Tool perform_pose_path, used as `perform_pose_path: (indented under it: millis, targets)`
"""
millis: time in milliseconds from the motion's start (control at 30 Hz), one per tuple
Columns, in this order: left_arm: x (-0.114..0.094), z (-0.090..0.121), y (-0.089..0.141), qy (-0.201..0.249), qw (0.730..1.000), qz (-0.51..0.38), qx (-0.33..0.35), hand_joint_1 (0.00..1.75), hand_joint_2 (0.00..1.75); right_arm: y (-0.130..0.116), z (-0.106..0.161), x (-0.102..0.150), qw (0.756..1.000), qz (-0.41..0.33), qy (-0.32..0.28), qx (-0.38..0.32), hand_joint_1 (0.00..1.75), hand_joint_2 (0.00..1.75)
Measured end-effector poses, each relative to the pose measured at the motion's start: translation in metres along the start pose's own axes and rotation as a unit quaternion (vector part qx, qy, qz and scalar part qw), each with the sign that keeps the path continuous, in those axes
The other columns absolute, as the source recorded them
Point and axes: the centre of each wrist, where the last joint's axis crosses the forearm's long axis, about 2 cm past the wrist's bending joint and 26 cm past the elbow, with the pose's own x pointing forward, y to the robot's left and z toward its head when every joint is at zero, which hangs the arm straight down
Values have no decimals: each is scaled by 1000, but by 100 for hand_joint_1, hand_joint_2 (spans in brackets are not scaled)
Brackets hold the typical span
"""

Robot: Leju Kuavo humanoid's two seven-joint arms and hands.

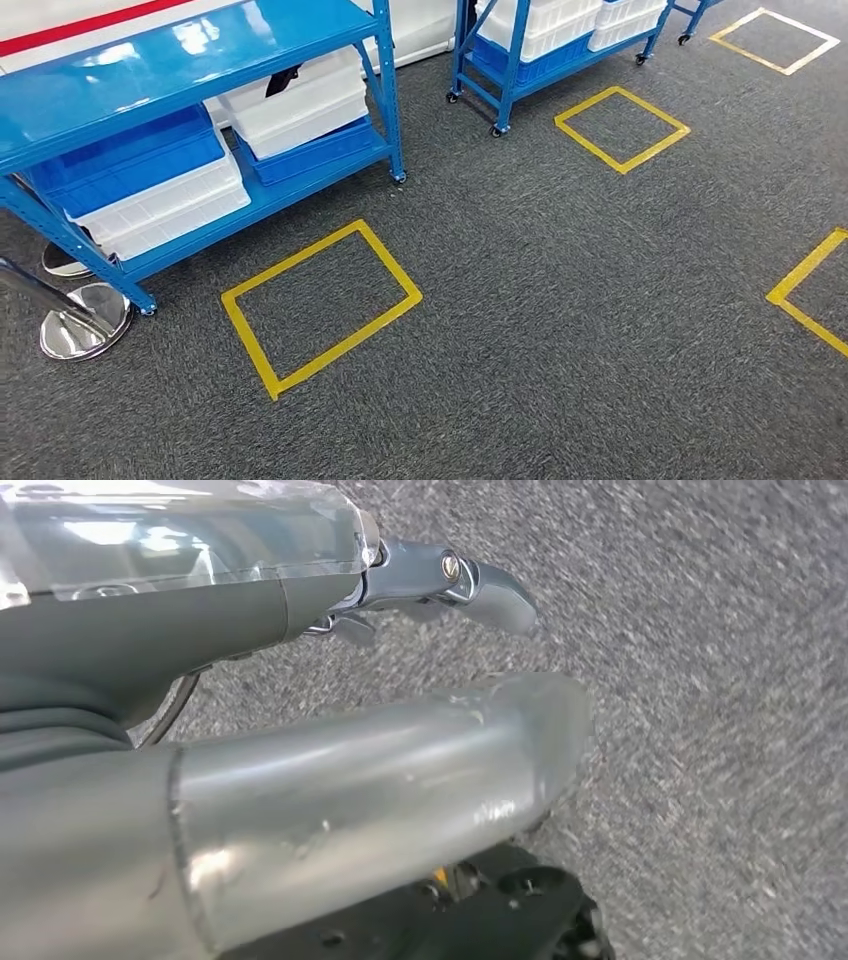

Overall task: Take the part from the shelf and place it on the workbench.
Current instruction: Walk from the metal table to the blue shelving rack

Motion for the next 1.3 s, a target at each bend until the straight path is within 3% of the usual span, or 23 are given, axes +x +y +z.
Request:
perform_pose_path:
  millis: [1300]
  targets:
    - [-10, -2, 6, 0, 1000, -9, -4, 0, 0, -2, 0, -9, 1000, -8, 1, 0, 0, 0]
